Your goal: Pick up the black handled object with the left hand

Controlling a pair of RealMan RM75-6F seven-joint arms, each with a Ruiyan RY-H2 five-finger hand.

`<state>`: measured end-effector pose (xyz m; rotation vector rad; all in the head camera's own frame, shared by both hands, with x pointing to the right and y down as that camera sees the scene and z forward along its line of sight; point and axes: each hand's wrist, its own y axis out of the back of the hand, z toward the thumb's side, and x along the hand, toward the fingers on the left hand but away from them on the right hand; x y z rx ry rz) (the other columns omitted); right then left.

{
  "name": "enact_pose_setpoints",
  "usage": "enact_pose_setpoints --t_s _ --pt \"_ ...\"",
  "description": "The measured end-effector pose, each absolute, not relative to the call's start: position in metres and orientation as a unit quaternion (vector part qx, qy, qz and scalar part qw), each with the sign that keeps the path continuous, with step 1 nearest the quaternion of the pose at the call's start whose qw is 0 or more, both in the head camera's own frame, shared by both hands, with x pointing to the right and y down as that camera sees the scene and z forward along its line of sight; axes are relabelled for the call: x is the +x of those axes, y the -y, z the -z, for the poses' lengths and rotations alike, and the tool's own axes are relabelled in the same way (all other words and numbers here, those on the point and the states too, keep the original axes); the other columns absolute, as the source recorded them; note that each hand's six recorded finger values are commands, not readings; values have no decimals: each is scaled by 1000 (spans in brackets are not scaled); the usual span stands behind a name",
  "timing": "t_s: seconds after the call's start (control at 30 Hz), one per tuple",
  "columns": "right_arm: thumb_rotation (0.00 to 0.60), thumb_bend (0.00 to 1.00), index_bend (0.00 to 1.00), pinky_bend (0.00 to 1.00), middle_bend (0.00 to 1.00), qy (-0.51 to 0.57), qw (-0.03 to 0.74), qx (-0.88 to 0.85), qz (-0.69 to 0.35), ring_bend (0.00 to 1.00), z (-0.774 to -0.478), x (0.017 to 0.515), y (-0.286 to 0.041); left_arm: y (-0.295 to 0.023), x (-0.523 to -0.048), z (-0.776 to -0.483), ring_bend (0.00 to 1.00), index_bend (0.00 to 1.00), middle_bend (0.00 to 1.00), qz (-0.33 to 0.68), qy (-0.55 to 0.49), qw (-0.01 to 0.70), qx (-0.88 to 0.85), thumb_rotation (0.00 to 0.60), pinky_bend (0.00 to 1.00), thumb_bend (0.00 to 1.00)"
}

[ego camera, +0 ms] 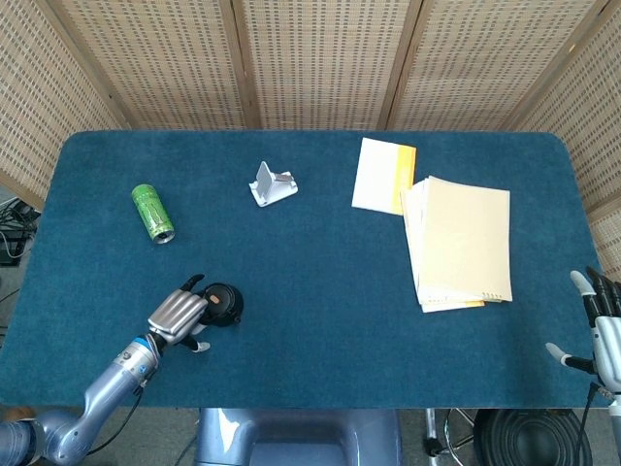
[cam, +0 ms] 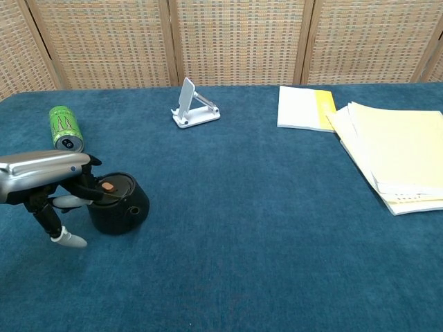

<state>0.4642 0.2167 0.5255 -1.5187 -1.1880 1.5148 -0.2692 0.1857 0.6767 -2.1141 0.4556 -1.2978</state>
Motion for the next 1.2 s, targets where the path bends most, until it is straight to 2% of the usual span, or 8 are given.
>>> enact_pose_setpoints --t_s 0.47,0.67,0.73,0.83,0.87,1.0,1.1,1.2 --pt "600 0 0 0 0 459 339 -583 -578 0 -523 464 -217 -165 -285 -630 798 1000 1000 438 -217 395 -778 600 128 6" --pt "600 0 0 0 0 458 340 -584 -578 0 -522 463 -217 -160 -298 -615 826 1000 1000 427 -236 387 -782 579 127 152" --pt "600 0 0 0 0 458 341 -584 -578 0 -522 462 -218 -160 -299 -614 834 1000 1000 430 -237 378 -785 530 129 138" --pt "600 0 0 0 0 457 341 -584 -578 0 -522 462 -218 -160 -305 -612 847 1000 1000 444 -235 365 -784 350 137 4" --pt "600 0 0 0 0 457 341 -584 -578 0 -522 462 -218 -159 -306 -612 850 1000 1000 448 -234 365 -782 321 140 0" --pt "600 0 0 0 0 457 341 -584 -578 0 -523 462 -218 -159 -308 -610 857 1000 1000 462 -237 347 -781 315 144 1" --pt "600 0 0 0 0 457 340 -584 -578 0 -523 462 -217 -158 -309 -608 863 1000 1000 470 -242 328 -783 315 139 115" --pt "600 0 0 0 0 457 340 -584 -578 0 -523 462 -217 -158 -309 -607 864 1000 1000 476 -241 319 -783 315 137 345"
